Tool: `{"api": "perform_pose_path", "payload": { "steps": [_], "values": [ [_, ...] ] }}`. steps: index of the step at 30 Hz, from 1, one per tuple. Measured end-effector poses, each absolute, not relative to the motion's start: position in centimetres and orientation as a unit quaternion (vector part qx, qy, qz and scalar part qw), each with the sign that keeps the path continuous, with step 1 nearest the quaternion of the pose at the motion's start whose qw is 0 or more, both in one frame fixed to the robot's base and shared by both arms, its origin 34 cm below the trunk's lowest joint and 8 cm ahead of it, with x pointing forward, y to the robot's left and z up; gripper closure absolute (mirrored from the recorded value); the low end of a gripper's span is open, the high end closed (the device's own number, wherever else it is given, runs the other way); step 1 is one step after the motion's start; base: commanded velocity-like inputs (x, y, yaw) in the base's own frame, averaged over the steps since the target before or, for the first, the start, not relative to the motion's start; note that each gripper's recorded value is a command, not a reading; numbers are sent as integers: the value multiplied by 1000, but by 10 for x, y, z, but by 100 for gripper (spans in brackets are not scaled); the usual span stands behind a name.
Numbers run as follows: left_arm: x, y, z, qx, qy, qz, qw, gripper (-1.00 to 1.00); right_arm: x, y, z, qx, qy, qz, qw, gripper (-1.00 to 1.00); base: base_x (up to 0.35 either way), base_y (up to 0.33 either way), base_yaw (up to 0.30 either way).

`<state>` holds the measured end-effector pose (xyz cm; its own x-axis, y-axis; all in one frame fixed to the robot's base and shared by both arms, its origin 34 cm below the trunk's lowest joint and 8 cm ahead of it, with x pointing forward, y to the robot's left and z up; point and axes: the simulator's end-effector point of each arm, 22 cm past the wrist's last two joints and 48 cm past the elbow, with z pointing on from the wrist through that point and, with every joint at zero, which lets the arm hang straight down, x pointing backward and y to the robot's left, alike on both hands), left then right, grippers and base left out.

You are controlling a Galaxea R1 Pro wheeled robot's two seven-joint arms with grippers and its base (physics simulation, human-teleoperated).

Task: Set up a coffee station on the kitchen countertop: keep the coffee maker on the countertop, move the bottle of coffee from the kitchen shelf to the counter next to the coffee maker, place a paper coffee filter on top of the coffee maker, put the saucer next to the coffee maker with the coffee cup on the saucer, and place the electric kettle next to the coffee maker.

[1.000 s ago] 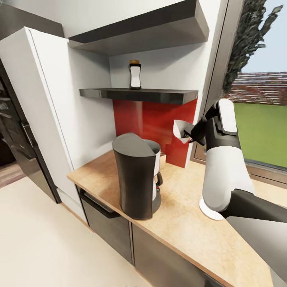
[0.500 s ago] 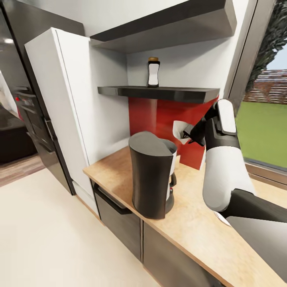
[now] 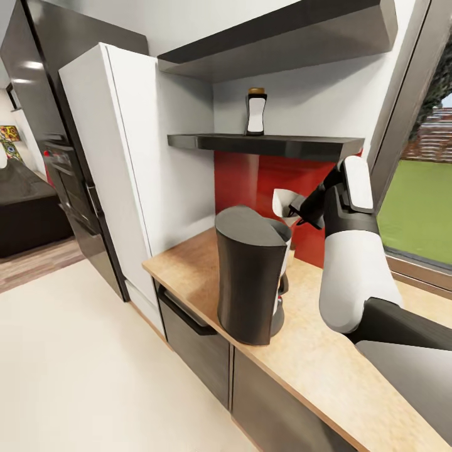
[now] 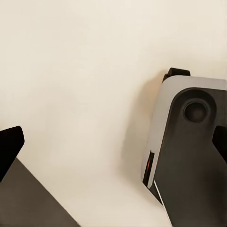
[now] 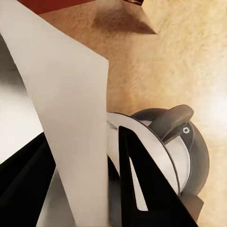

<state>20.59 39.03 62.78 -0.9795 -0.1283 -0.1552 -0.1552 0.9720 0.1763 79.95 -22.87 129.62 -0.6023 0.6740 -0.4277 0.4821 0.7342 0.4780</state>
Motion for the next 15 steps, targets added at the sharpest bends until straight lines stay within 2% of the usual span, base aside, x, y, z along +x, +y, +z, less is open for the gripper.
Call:
{"api": "perform_pose_path", "payload": {
  "steps": [15],
  "values": [
    [206,390,628,-72,990,94,72,-100,799,-239,1311,335,871,154,323,100,0,0,0]
  ]
}}
